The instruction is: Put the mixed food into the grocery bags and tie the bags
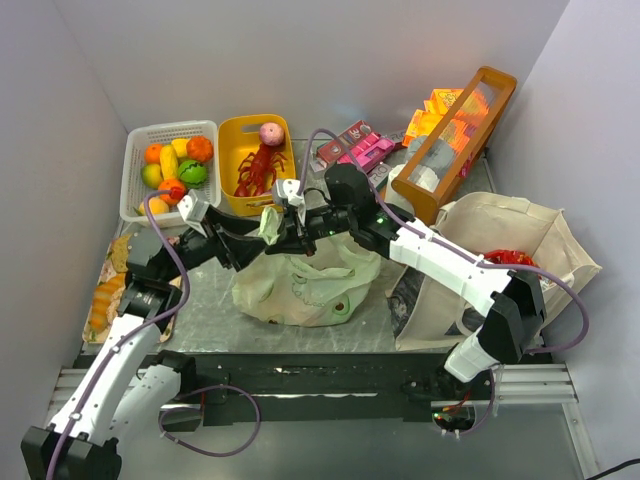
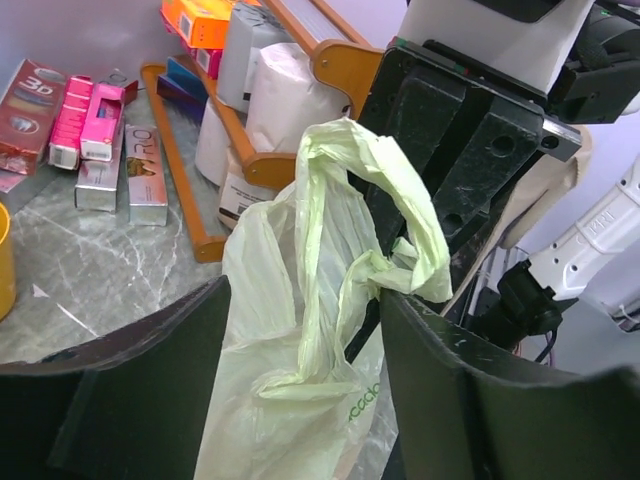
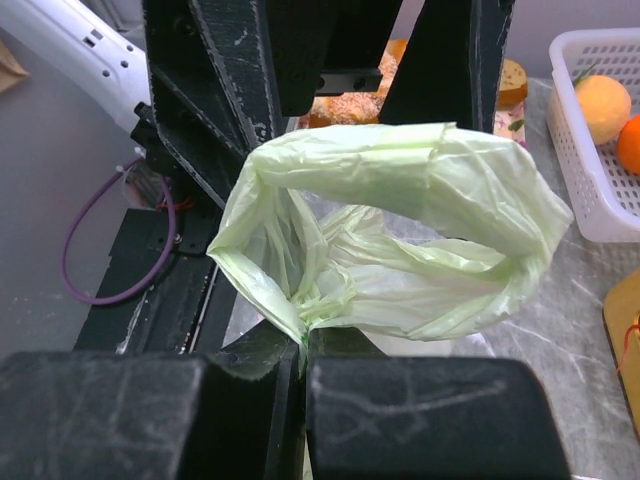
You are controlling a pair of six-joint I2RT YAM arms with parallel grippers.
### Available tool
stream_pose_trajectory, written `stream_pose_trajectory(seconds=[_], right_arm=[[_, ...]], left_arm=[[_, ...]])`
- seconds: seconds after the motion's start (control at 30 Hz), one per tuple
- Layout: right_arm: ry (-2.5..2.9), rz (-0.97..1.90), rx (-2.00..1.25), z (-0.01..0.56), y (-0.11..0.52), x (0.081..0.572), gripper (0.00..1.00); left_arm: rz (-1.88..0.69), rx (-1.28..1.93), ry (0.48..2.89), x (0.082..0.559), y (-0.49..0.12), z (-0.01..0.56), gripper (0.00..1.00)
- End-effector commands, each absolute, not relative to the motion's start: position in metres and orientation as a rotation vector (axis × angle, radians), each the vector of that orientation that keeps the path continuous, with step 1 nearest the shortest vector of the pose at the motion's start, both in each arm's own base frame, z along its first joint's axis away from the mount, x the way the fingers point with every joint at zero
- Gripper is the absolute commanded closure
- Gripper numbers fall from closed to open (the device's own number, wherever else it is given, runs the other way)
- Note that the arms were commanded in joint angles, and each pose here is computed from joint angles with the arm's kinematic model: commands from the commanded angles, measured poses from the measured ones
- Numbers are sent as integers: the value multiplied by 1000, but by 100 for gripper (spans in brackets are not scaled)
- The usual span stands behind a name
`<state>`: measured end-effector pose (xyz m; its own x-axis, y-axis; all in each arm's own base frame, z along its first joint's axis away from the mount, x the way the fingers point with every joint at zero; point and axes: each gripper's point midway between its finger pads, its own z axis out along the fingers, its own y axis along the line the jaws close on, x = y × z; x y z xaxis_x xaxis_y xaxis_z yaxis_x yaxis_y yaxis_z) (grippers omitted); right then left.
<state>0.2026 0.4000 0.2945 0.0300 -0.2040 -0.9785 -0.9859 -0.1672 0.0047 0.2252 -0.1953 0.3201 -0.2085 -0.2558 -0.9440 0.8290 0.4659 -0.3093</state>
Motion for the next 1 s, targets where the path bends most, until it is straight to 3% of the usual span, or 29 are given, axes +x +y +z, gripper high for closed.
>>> stream_pose_trajectory(seconds=[0.0,0.13,0.17,0.23,0.3,0.4,0.53,0.6,0.97], right_arm=[[1190,1223,-1498,317,394,193,100],[1204,1212,-1495,315,394,195,100],[1210,1198,-1487,316,394,197,100],[1225,1178,-1475,315,393,200,96],[1246,1143,-1452,317,390,204,70],[1278,1072,-1404,321,383,212,31],[1281,999,-1363,330,367,210,19],[1258,968,-1341,344,356,205,1],[1339,652,-1037,374,283,219,0]], left_arm=[[-1134,594,1395,220,-203,330,37],[-1194,611,1400,216,-208,327,57],[-1200,614,1402,216,-209,326,71],[-1211,611,1418,217,-209,322,87],[-1204,585,1444,219,-208,319,98],[-1130,518,1457,228,-200,322,98],[-1068,431,1494,236,-190,317,98],[-1052,399,1517,240,-188,312,98],[-927,290,1550,252,-169,313,98]])
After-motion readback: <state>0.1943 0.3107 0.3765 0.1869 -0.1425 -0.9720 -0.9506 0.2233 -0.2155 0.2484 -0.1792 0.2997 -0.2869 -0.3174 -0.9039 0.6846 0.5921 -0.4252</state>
